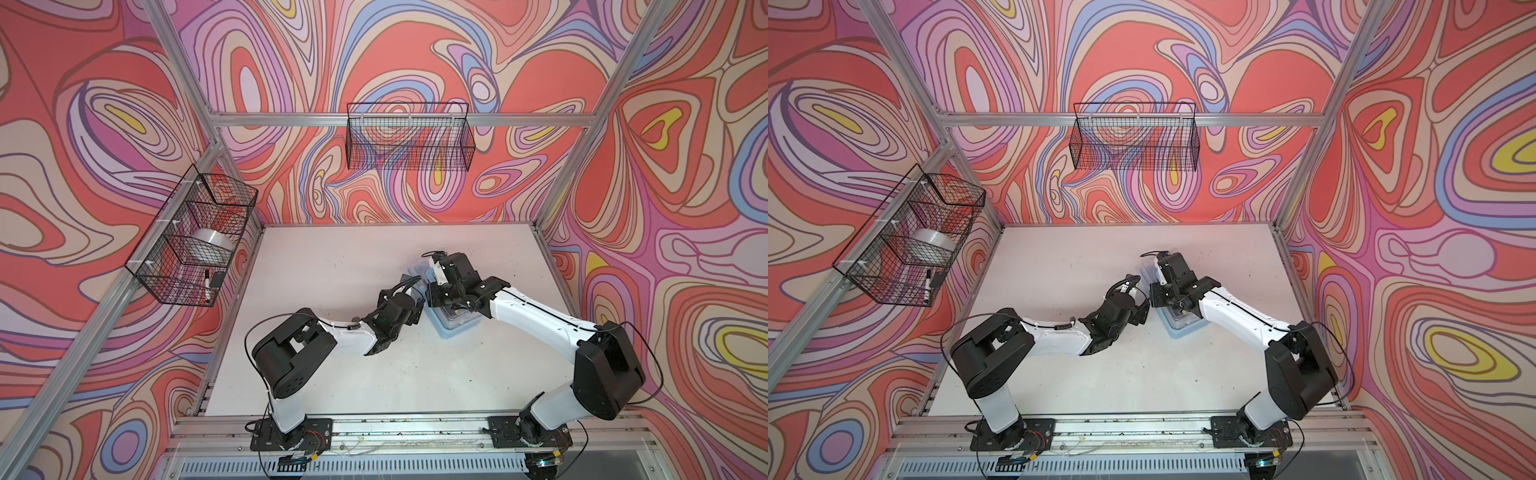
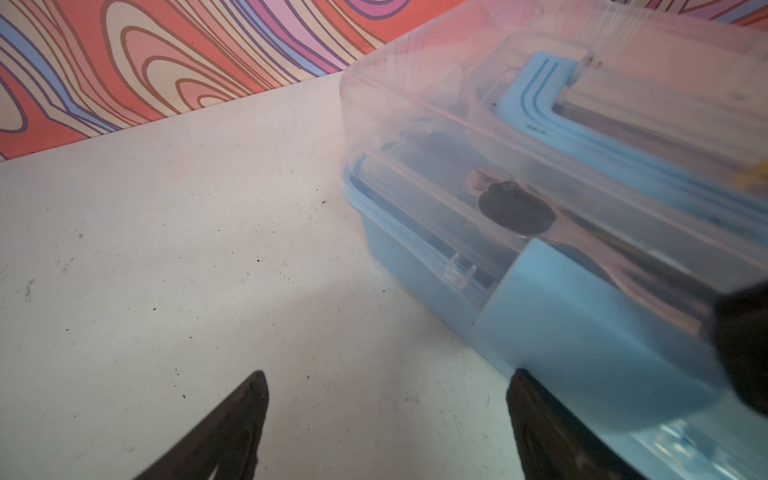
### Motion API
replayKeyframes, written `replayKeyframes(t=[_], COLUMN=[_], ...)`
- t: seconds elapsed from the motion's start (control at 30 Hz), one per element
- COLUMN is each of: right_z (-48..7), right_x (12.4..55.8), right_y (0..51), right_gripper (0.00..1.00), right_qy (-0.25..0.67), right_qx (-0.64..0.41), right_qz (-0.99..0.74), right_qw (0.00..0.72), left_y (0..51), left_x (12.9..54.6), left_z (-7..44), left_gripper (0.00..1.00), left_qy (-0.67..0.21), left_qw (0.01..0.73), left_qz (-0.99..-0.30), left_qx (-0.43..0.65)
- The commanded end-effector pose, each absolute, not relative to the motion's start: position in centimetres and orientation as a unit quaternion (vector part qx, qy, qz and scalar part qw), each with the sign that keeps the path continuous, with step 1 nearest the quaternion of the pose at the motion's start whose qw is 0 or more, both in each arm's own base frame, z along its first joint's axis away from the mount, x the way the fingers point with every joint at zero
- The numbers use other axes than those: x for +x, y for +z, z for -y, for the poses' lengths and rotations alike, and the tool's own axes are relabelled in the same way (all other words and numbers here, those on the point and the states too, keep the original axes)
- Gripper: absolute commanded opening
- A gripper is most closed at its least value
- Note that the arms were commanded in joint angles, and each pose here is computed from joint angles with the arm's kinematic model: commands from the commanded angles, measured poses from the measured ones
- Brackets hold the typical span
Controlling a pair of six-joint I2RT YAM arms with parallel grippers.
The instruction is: Pack the tool kit
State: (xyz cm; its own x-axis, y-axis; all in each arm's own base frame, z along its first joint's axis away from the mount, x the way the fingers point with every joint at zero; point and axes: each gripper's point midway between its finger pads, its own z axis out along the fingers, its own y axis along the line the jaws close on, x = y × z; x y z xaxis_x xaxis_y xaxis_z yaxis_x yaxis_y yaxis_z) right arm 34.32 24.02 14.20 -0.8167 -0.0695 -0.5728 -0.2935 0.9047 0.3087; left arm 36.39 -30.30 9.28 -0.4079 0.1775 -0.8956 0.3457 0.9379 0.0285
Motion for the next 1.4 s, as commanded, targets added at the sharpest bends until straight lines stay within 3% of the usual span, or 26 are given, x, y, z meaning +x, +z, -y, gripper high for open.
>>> replayKeyframes(t=[0.0,1.37], right_z=[-24.4,-24.1], right_x=[34.5,34.8], right_y=[13.9,11.3], right_gripper=[0.05,0.02], right_qy=[0.193,0.143], right_qx=[-0.096,-0.087], right_qz=[-0.936,-0.953], right_qw=[0.279,0.252], left_y=[9.7,8.8], left_x=[36.9,36.3], left_z=[31.2,30.4], left_gripper=[0.91,0.9], left_qy=[-0.101,-0.112], left_qw=[0.521,0.516], left_qz=[-0.834,-0.839], left_qx=[0.149,0.13])
